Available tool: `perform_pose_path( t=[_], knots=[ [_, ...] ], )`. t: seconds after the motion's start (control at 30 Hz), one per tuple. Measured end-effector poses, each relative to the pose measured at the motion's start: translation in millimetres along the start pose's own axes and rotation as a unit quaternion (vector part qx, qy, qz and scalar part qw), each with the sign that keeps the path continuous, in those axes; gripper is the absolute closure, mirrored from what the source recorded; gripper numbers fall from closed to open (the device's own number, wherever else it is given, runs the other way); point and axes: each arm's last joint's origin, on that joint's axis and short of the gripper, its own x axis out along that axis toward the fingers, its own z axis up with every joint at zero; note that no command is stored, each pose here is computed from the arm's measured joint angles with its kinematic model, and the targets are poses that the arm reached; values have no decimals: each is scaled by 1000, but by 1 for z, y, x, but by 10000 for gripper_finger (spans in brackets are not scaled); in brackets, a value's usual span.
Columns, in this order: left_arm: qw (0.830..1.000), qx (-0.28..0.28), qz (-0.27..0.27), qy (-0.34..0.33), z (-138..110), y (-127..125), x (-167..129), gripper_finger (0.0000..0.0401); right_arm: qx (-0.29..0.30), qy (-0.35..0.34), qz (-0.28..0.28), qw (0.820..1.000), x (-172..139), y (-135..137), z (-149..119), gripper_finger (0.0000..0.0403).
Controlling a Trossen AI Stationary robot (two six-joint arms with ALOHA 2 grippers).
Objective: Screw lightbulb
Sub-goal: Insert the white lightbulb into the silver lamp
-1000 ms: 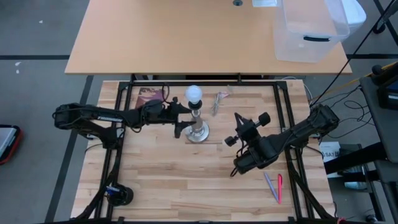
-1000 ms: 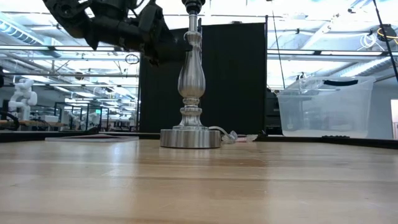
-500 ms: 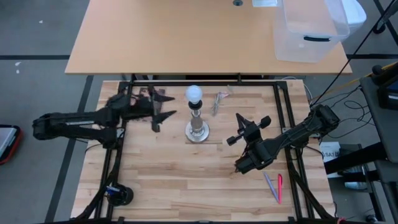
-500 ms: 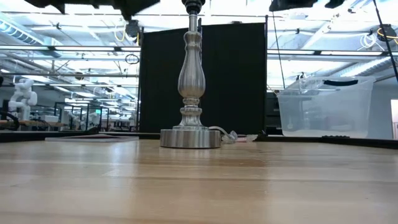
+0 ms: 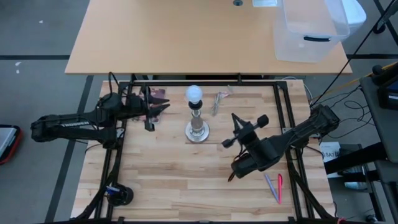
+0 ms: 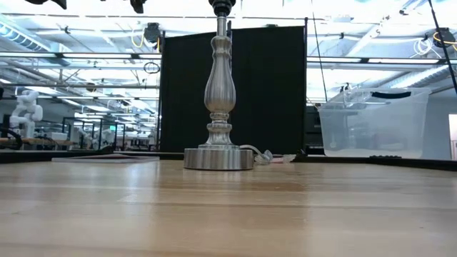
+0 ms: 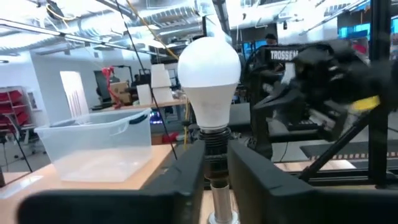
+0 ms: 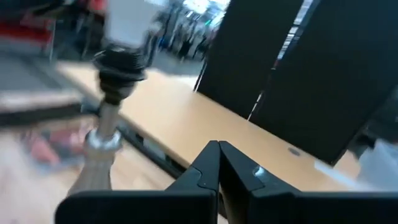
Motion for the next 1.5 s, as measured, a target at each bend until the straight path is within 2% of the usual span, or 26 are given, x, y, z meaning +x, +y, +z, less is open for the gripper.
perform_pose_path(
  t=[0.17,0.27,0.37,0.47,0.53,0.6,0.67,0.73,0.8,0.9,1.07,1.2,1.33,1.5],
  knots=[
    [1000,-12,-9,-1,0,-1,0,368,-75,55,72,993,0,1,40,403],
    [1000,-13,-13,-2,0,-1,0,371,-99,59,143,983,4,9,63,403],
    [1000,-1,-13,-4,0,-1,0,372,-106,22,192,975,7,15,85,403],
    [1000,27,-13,-5,1,-1,0,372,-119,-11,185,976,14,13,98,403],
    [999,46,-13,-6,1,-1,0,372,-101,-19,174,979,24,7,106,403],
    [998,58,-12,-9,1,-1,0,372,-68,-30,189,979,38,-1,115,403],
    [997,67,-10,-21,4,0,0,372,-42,-63,233,970,54,-3,124,403],
    [997,70,-6,-40,7,0,0,372,-47,-107,273,955,67,-4,131,403],
    [996,71,-3,-54,10,1,0,372,-51,-149,283,946,77,-9,139,403],
    [996,71,-1,-61,11,1,-1,372,-47,-193,277,940,85,-34,151,403],
    [997,57,12,-55,10,4,-1,372,-9,-244,305,921,94,-99,166,403],
    [998,26,23,-51,13,9,-1,372,19,-235,276,932,92,-160,167,403],
    [999,28,15,-26,17,13,2,372,37,-237,231,943,78,-209,153,403],
    [998,39,37,-20,24,23,4,372,37,-221,216,950,73,-227,111,403]
  ],
)
